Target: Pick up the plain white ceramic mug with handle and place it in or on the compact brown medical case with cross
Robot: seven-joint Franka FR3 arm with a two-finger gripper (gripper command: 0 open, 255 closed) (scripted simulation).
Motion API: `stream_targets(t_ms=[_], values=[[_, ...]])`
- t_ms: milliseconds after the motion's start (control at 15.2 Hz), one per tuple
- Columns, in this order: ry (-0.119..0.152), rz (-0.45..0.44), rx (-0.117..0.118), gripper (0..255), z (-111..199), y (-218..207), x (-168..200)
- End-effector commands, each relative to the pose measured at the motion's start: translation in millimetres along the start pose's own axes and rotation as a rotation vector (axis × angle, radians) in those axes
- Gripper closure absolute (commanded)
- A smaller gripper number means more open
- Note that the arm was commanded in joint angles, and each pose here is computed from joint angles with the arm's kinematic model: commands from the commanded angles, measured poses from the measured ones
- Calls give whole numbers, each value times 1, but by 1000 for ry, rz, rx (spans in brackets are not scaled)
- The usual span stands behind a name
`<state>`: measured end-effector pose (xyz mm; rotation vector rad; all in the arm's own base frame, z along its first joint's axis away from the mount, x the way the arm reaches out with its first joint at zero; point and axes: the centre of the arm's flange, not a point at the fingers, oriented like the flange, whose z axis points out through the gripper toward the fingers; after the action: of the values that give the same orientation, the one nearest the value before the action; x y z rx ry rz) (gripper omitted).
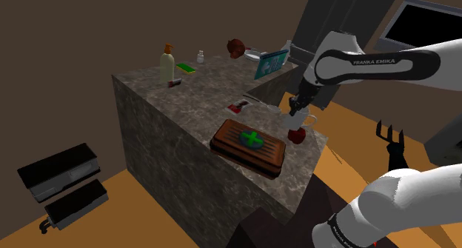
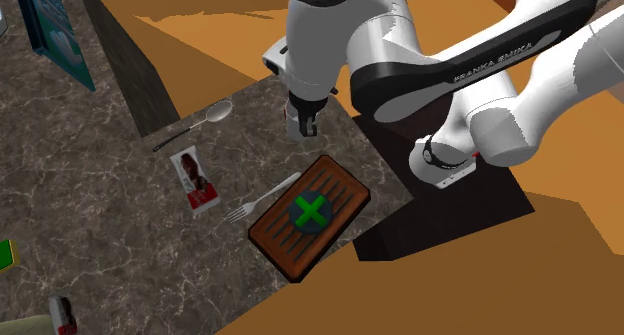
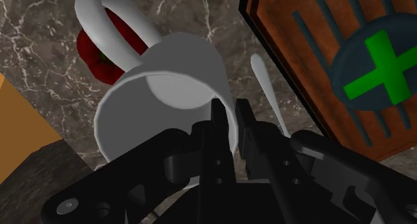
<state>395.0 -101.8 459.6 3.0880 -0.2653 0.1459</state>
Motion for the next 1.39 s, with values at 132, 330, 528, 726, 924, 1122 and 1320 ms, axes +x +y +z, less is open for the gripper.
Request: stream_targets(t_ms=[132, 330, 528, 726, 924, 1122, 1320], values=[[0, 0, 0, 255, -22, 1, 2], [0, 0, 0, 255, -38, 1, 3], [0, 0, 0, 255, -51, 2, 5], [0, 0, 0, 255, -59, -37, 6], [0, 0, 0, 255, -67, -76, 6], [0, 0, 0, 255, -75, -115, 7], [0, 0, 0, 255, -83, -153, 8]])
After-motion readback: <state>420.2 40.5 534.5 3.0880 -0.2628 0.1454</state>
